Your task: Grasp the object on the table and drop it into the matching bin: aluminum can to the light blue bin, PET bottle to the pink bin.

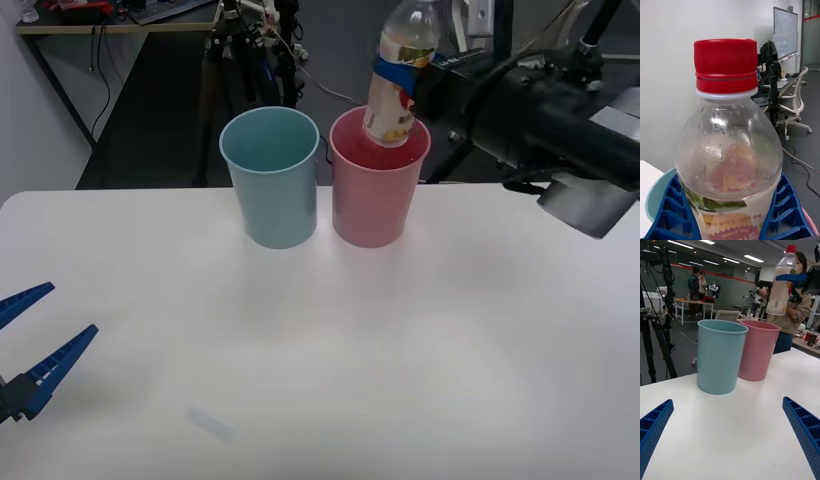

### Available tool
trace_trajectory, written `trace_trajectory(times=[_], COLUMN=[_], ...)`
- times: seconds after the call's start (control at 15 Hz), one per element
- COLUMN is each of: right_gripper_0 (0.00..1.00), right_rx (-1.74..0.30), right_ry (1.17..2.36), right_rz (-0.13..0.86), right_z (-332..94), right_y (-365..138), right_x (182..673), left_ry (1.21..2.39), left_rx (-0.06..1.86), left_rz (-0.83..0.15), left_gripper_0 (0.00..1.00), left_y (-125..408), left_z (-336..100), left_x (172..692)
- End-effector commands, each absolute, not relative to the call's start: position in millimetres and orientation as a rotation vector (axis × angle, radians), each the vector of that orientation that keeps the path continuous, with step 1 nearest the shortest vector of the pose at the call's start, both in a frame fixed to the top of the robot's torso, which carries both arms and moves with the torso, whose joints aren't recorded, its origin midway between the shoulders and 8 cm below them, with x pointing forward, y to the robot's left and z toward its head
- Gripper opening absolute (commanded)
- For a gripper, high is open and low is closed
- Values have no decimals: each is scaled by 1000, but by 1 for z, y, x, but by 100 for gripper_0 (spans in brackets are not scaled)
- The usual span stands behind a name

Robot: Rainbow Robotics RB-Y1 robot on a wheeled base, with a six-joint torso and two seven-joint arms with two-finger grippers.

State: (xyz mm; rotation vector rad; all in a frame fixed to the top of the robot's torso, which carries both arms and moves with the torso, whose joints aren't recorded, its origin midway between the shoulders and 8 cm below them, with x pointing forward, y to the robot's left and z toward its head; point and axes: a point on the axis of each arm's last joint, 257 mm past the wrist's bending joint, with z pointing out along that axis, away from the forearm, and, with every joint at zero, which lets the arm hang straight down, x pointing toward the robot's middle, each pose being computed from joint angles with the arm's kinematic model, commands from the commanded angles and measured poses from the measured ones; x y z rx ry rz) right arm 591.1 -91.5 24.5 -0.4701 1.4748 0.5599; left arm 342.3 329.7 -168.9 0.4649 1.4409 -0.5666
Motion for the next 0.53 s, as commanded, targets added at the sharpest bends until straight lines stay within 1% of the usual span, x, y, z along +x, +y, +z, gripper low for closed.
trace_trajectory(times=[0.07,0.53], right_gripper_0=[0,0], right_rx=[-465,-443], right_ry=[1468,1460], right_rz=[548,520], right_z=[19,12], right_y=[-85,-65], right_x=[601,629], left_ry=[1441,1441], left_rx=[465,465], left_rz=[-567,-567], left_gripper_0=[100,100], left_y=[330,330], left_z=[-169,-169], left_x=[342,342])
